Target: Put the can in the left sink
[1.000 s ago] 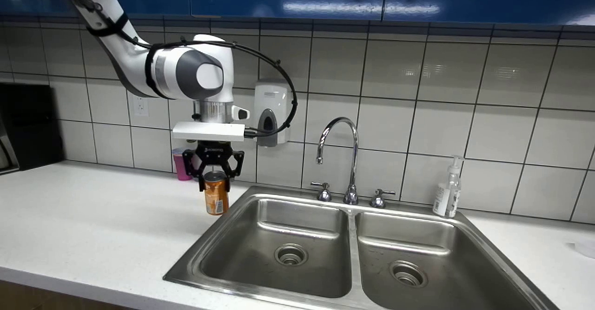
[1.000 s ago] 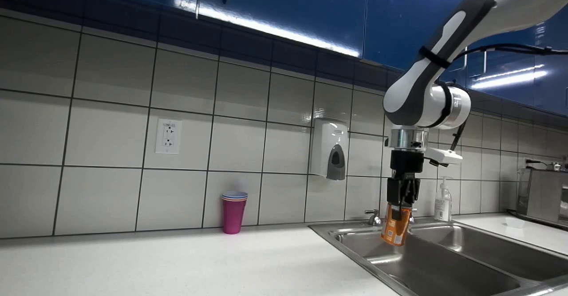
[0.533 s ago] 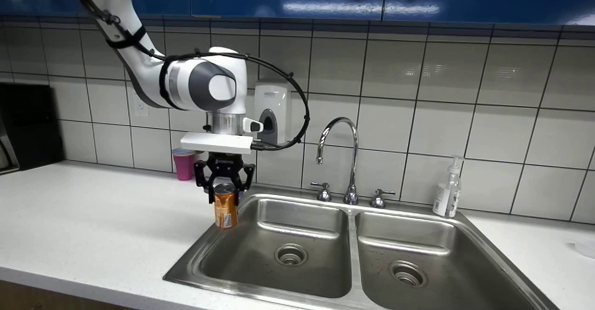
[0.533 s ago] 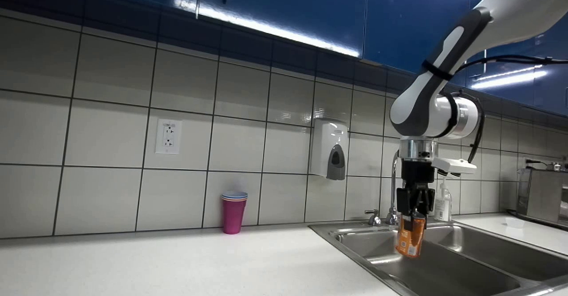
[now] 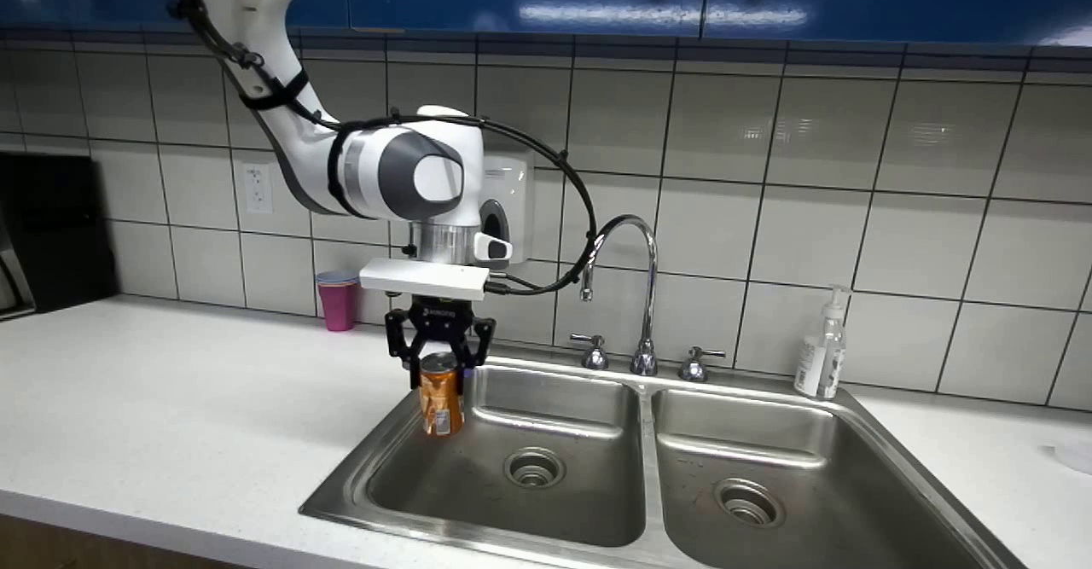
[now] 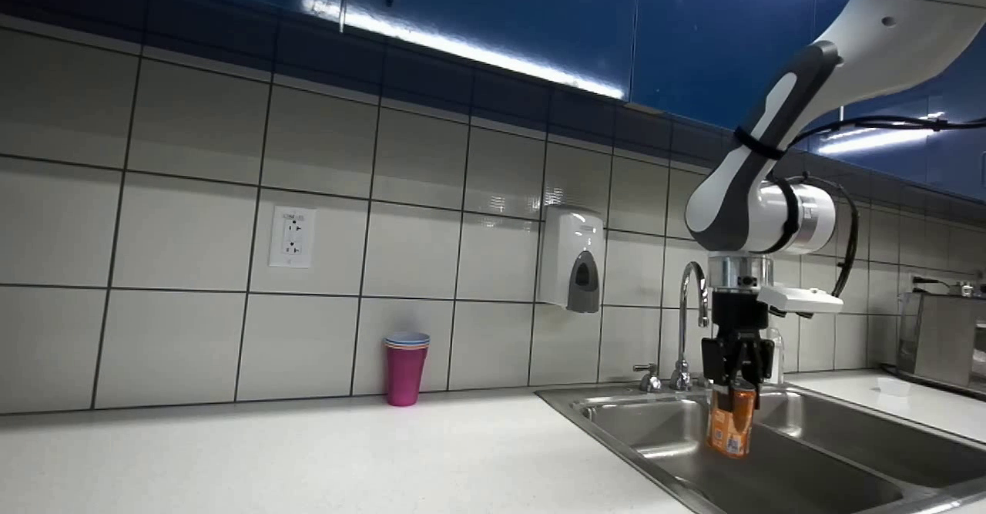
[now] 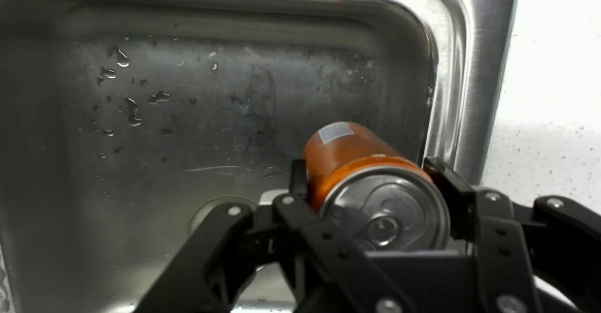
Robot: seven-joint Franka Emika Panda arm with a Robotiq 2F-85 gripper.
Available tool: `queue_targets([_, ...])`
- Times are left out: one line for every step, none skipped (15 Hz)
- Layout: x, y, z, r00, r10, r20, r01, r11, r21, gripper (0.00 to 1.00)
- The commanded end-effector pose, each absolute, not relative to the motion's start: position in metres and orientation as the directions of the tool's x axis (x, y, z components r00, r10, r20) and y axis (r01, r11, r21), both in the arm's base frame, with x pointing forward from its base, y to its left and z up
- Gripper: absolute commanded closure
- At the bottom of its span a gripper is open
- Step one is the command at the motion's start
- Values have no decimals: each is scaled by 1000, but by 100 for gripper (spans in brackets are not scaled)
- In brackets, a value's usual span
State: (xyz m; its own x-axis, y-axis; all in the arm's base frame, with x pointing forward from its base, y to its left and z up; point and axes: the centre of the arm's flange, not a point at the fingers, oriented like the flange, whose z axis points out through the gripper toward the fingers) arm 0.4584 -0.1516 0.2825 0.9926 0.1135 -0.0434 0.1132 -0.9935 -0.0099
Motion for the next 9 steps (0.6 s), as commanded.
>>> queue_targets([473,-170,278,997,59,-53,59,-998,9,62])
queue_targets([474,-175,274,997,50,-61,51,-999,8,62])
queue_targets([476,-180,270,997,37,-68,38,-999,8,62])
queue_targets([478,-185,267,997,25,-74,26,-1000,9,62])
queue_targets([480,-190,263,996,12,-83,13,-1000,7,62])
queue_targets([482,-195,259,996,0,-88,1,-1000,8,62])
queue_targets([484,-200,255,995,-11,-95,-11,-1000,8,62])
queue_targets([486,-204,251,994,-22,-103,-22,-1000,7,62])
queue_targets([489,-210,246,992,-33,-118,-32,-999,5,62])
